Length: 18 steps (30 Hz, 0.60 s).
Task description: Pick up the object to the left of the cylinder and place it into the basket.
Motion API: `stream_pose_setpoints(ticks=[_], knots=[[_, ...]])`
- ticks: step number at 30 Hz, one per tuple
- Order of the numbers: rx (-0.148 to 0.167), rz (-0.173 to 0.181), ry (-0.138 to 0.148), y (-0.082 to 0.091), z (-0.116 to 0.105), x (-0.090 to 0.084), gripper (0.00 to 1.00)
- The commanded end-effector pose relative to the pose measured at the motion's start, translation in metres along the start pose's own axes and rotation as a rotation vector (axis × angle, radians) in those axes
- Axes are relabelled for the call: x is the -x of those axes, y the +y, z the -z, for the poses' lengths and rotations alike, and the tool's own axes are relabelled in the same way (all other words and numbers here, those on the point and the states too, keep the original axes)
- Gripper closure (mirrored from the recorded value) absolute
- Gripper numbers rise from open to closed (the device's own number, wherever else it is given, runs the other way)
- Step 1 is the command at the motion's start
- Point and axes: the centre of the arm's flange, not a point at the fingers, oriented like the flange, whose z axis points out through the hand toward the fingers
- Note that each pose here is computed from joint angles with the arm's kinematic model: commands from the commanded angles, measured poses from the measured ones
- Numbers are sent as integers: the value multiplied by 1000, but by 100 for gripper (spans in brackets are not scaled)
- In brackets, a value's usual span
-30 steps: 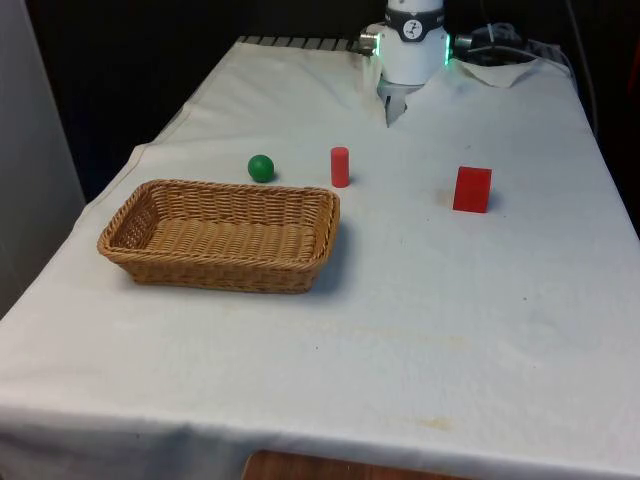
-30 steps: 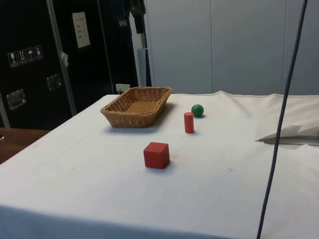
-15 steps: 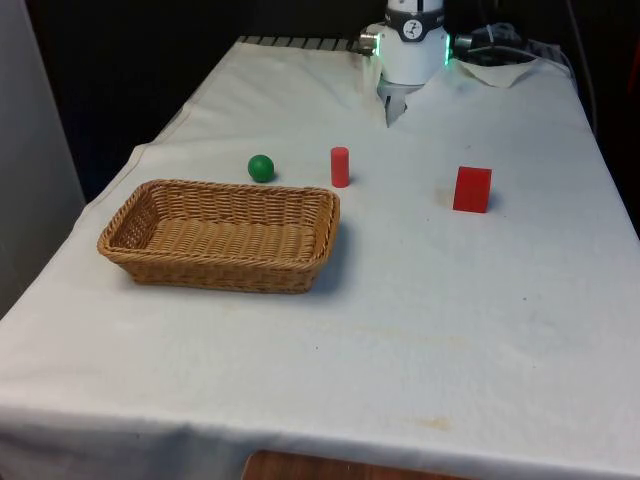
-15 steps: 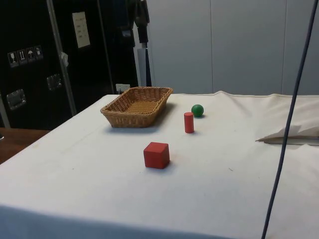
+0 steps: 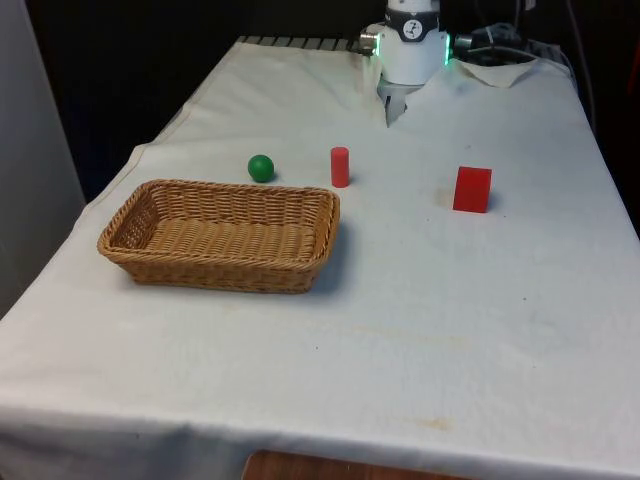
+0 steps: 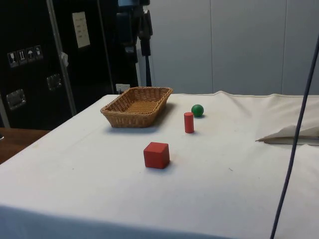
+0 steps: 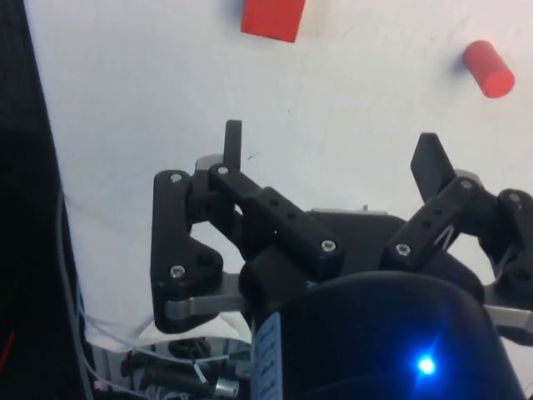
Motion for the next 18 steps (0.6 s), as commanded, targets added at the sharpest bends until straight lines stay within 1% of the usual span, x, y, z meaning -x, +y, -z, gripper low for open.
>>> stream_pose_setpoints(ticks=[1,4,9,10,11,18], knots=[[9,-4,19,-4,-4,3,0],[9,-3,26,-11,-16,6,0],[6,-1,37,-16,-31,10,0],[2,3,24,-14,-28,10,0],[6,1,39,-17,-34,11,0],[8,5,54,-21,-60,15,0]])
